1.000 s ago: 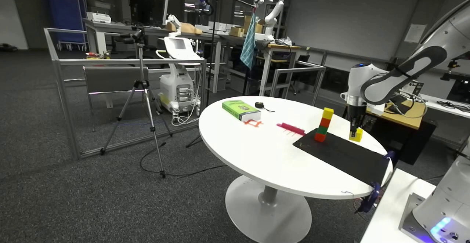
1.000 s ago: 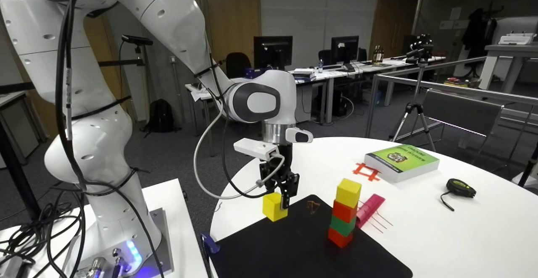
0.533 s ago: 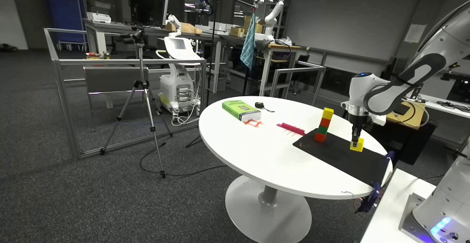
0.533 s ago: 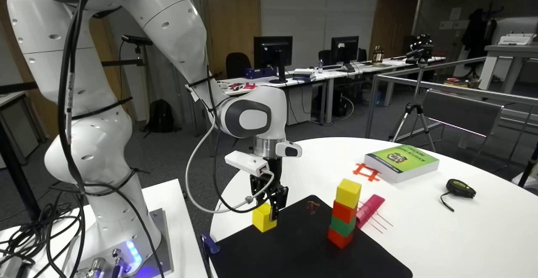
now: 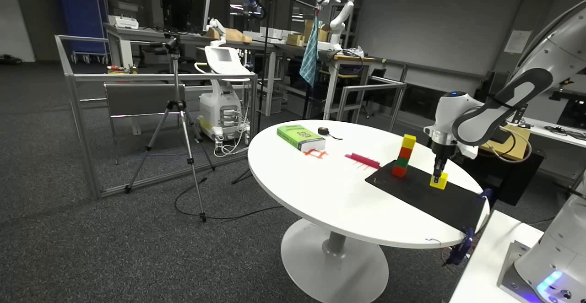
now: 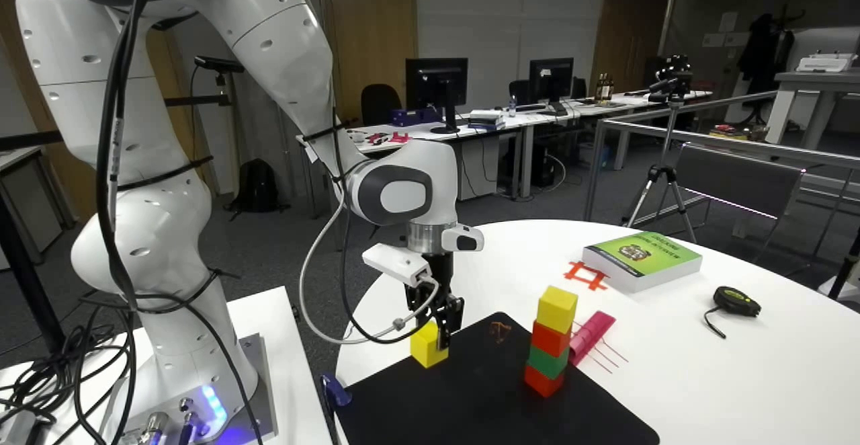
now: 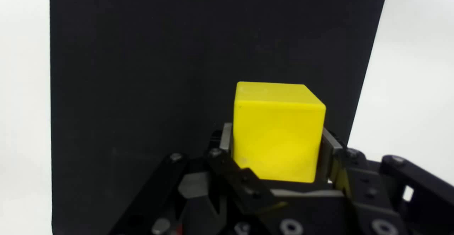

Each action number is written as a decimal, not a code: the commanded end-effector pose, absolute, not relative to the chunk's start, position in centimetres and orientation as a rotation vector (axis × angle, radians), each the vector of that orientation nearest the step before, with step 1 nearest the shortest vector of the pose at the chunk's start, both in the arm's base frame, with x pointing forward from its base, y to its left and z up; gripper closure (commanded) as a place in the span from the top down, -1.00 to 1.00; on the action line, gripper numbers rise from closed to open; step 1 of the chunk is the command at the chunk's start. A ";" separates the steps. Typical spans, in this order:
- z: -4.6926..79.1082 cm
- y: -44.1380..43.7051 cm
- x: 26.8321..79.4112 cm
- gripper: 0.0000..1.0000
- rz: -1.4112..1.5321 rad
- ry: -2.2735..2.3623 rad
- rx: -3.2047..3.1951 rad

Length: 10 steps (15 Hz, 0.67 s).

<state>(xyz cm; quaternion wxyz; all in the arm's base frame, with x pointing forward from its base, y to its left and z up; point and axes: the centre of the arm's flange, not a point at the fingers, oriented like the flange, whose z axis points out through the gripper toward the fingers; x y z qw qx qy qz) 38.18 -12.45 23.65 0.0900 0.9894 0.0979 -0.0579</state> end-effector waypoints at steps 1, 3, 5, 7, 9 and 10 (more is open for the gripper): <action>21.9 -11.8 38.8 -0.37 -0.023 0.270 2.970; 21.2 -11.7 39.4 -0.37 0.010 0.279 2.973; 20.4 -11.4 39.5 -0.37 0.021 0.293 2.977; 19.9 -11.1 39.6 -0.37 0.017 0.306 2.983; 19.6 -10.7 39.6 -0.37 0.006 0.309 2.996; 19.4 -10.6 39.6 -0.37 0.001 0.306 3.001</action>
